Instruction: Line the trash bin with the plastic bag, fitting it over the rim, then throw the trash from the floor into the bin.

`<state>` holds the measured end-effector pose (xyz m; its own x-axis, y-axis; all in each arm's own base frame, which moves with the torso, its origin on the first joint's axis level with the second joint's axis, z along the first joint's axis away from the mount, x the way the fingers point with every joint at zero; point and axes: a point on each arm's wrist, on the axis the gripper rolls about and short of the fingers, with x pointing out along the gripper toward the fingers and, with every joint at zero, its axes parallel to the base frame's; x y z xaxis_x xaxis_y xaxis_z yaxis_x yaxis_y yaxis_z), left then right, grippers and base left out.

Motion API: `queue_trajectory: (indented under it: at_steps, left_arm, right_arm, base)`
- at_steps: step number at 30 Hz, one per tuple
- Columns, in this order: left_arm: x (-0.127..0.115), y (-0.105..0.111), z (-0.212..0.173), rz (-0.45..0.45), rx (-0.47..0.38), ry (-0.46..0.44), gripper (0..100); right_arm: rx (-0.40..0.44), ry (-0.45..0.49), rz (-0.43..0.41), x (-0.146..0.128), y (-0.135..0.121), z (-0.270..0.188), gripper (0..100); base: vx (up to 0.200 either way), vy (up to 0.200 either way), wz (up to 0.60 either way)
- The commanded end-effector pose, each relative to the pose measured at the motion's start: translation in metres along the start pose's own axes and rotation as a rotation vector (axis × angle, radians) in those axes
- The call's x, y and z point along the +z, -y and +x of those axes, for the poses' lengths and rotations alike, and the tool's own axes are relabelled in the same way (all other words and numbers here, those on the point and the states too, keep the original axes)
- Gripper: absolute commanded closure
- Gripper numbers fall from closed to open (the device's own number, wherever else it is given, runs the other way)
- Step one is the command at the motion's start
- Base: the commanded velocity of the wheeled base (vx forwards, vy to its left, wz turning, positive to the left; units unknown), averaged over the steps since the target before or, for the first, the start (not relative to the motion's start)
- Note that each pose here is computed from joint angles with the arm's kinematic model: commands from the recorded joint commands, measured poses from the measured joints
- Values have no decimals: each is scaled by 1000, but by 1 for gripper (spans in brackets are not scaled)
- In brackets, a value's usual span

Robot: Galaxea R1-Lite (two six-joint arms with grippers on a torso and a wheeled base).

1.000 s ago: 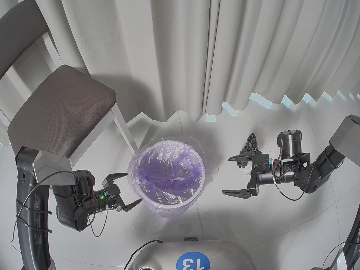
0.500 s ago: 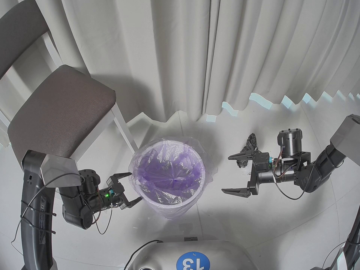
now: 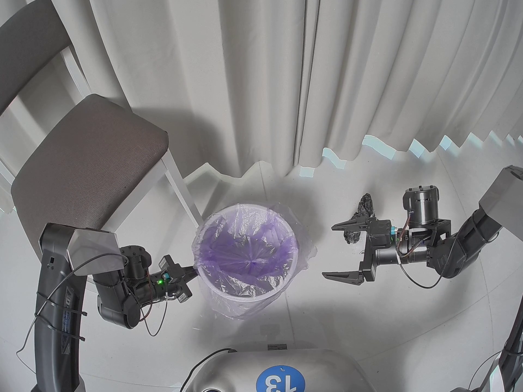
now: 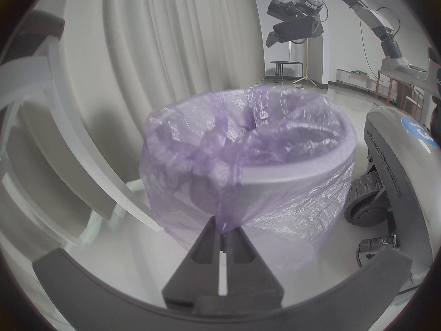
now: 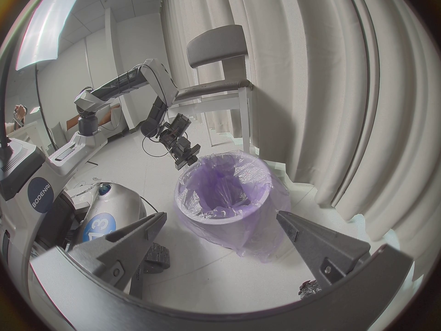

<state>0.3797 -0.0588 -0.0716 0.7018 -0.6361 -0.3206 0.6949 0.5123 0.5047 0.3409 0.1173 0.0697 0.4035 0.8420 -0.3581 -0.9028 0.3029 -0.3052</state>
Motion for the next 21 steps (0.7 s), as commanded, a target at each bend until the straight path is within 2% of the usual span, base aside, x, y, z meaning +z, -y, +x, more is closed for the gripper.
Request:
queue_trajectory:
  at_steps: [1,11,12,14,21]
  left_arm:
    - [-6,-2,9,-4,-4,-4,100]
    - [-4,1,12,10,-16,-2,100]
    - [-2,3,12,54,-23,-2,100]
    - [2,7,15,81,-40,3,100]
    - [4,8,17,80,-56,-6,100]
  right_arm:
    - [10,-4,6,-7,3,10,0]
    - [14,-12,15,-16,9,20,0]
    - [11,-10,12,-16,11,21,0]
    - [10,-9,13,-17,12,22,0]
    - [17,-1,9,-14,11,26,0]
  base:
    - [0,0,0]
    - [0,0,0]
    - [0,0,0]
    - [0,0,0]
    - [0,0,0]
